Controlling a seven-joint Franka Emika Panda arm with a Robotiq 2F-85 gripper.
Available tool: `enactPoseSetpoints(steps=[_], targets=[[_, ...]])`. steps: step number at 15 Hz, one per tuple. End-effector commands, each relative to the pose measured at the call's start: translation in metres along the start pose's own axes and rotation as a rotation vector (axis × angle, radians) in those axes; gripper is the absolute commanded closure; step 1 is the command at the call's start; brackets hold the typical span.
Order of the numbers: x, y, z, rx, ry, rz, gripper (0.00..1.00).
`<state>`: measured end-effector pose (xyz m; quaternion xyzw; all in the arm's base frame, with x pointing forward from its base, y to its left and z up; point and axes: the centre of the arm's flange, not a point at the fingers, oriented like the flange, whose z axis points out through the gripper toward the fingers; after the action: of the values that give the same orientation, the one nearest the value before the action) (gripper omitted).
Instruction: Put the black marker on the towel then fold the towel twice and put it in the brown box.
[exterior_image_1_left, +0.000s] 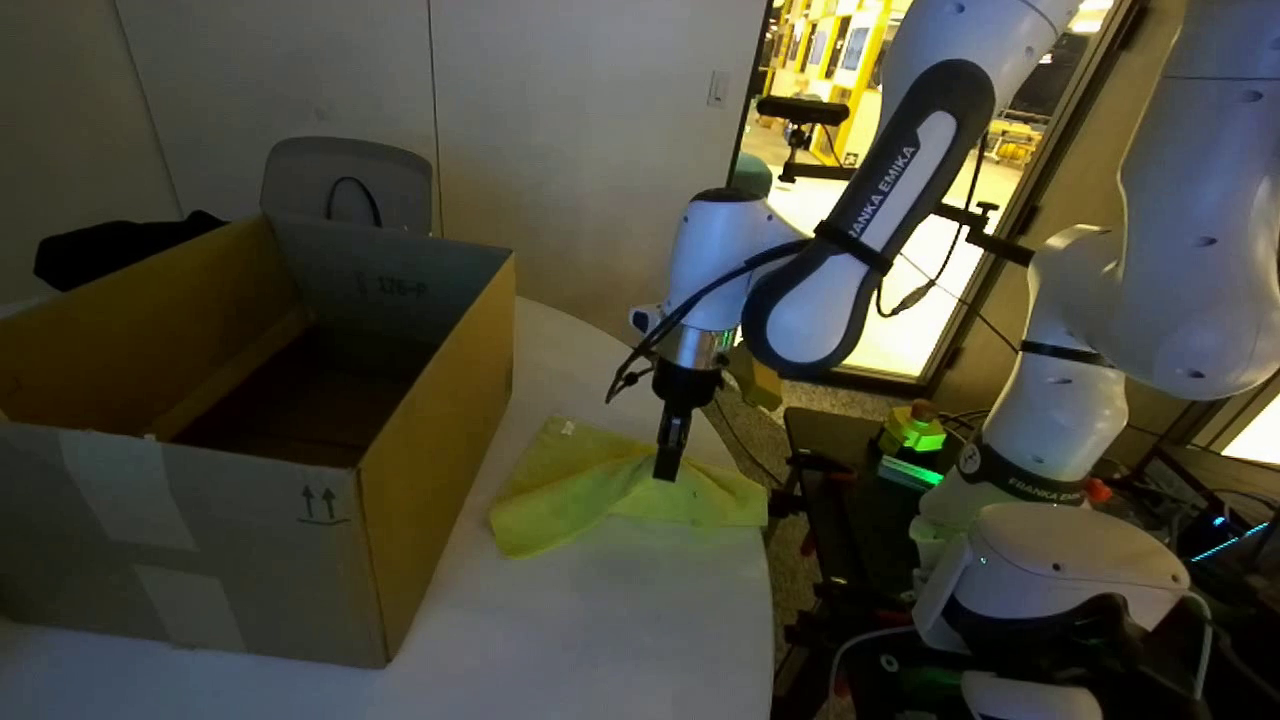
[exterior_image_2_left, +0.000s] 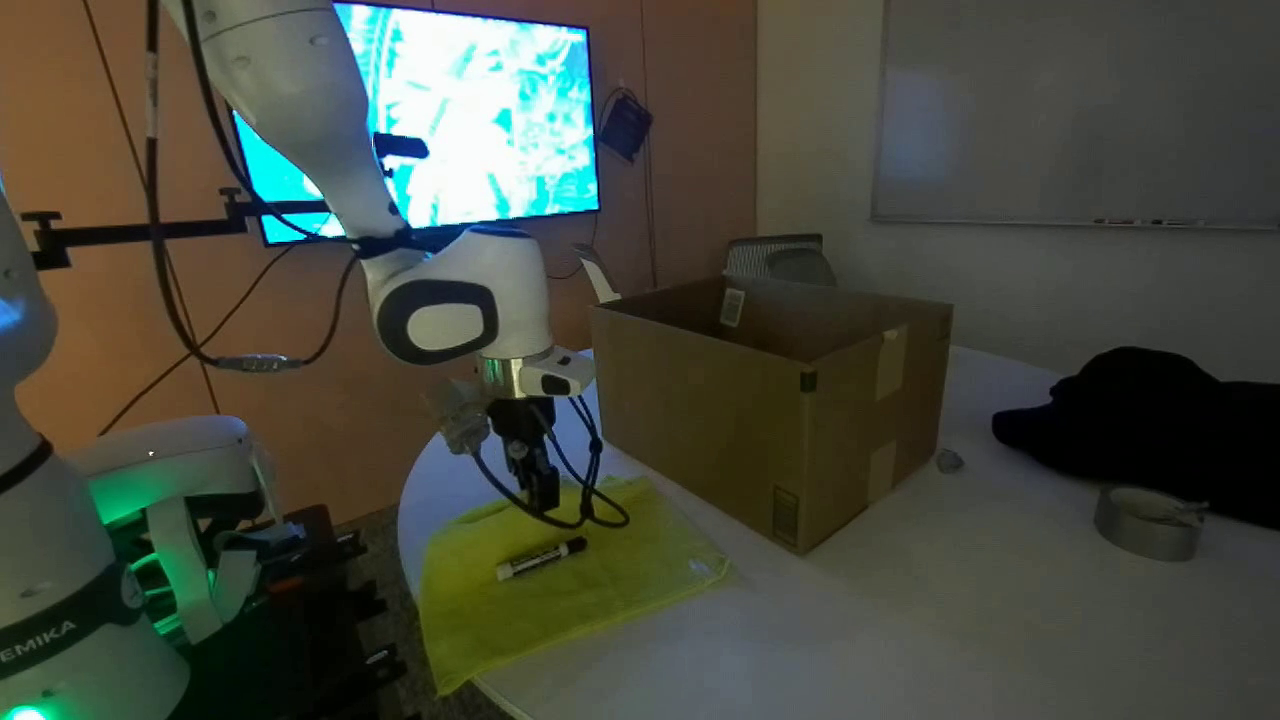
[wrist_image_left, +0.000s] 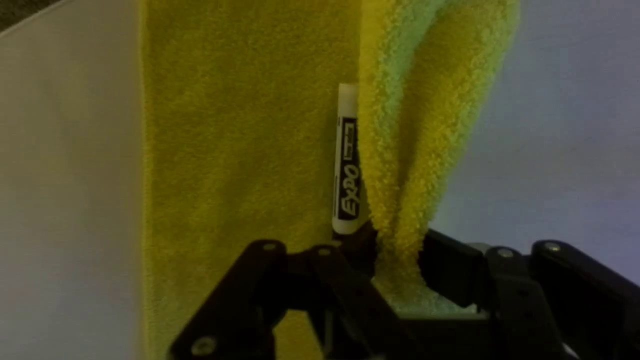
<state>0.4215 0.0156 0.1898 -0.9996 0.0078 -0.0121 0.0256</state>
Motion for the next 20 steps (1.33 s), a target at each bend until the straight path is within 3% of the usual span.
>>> enactPoseSetpoints(steps=[1, 8, 9, 10, 12, 17, 18, 20], targets=[[-0.002, 0.045, -0.006, 0.020, 0.014, 0.131, 0.87], [0.005, 0.106, 0.017, 0.013, -0.015, 0.363, 0.87], [0.004, 0.107, 0.018, 0.015, -0.020, 0.375, 0.78], [0.003, 0.108, 0.019, 0.015, -0.021, 0.387, 0.62], [0.003, 0.108, 0.019, 0.024, -0.022, 0.390, 0.50], [0.011, 0.101, 0.016, 0.051, -0.003, 0.348, 0.11], [0.013, 0.097, 0.018, 0.058, -0.006, 0.315, 0.04], [0.017, 0.089, 0.024, 0.064, -0.008, 0.227, 0.00]])
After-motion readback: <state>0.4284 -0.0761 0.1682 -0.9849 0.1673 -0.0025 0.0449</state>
